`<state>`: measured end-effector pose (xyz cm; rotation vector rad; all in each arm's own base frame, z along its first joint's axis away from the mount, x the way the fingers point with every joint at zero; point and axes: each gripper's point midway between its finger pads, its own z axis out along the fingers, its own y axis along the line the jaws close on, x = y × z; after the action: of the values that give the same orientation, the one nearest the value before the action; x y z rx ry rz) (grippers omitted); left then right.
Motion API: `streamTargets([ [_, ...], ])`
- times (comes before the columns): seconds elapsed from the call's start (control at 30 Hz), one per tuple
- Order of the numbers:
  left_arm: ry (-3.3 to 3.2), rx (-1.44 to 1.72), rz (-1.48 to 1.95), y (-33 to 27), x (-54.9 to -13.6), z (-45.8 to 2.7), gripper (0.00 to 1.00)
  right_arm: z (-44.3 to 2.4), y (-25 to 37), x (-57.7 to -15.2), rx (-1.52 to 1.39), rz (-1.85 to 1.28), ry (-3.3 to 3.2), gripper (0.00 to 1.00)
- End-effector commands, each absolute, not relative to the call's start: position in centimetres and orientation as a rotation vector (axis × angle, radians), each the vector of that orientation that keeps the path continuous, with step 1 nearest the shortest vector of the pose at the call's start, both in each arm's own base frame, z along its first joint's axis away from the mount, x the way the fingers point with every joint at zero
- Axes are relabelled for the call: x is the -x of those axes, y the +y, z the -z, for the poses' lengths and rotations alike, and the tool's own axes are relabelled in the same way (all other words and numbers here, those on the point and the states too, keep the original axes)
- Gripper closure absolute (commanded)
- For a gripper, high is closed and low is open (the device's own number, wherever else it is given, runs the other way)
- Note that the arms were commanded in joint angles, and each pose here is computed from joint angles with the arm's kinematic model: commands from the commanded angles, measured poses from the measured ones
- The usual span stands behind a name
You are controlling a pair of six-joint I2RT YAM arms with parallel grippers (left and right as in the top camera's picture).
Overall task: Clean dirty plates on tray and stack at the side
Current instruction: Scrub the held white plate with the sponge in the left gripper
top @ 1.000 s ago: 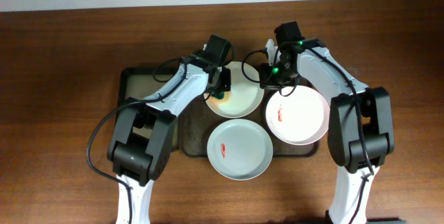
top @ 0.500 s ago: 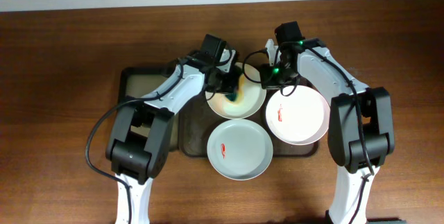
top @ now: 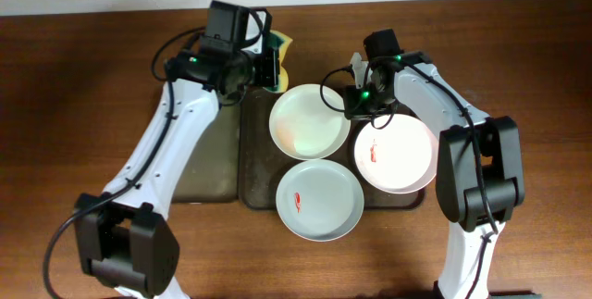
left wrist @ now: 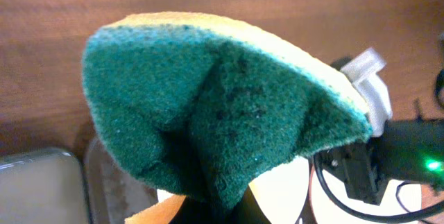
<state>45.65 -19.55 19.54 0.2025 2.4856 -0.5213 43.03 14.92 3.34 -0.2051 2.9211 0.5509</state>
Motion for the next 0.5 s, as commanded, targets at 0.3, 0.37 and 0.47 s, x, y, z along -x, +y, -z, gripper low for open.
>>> streamTargets([
  [0.3, 2.706, -0.314, 0.343, -23.3, -45.8, -0.6, 1.00, -3.4, 15.8, -43.0, 0.229, -0.582, 2.917, 0.96],
  [0.37, 2.679, -0.284, 0.233, -22.1, -46.8, -0.7, 1.00, -3.3, 15.7, -43.0, 0.229, -0.582, 2.917, 0.96],
  [0.47, 2.621, -0.289, 0.194, -21.9, -48.0, -1.3, 1.00, -3.3, 15.7, -42.9, 0.229, -0.582, 2.920, 0.96],
])
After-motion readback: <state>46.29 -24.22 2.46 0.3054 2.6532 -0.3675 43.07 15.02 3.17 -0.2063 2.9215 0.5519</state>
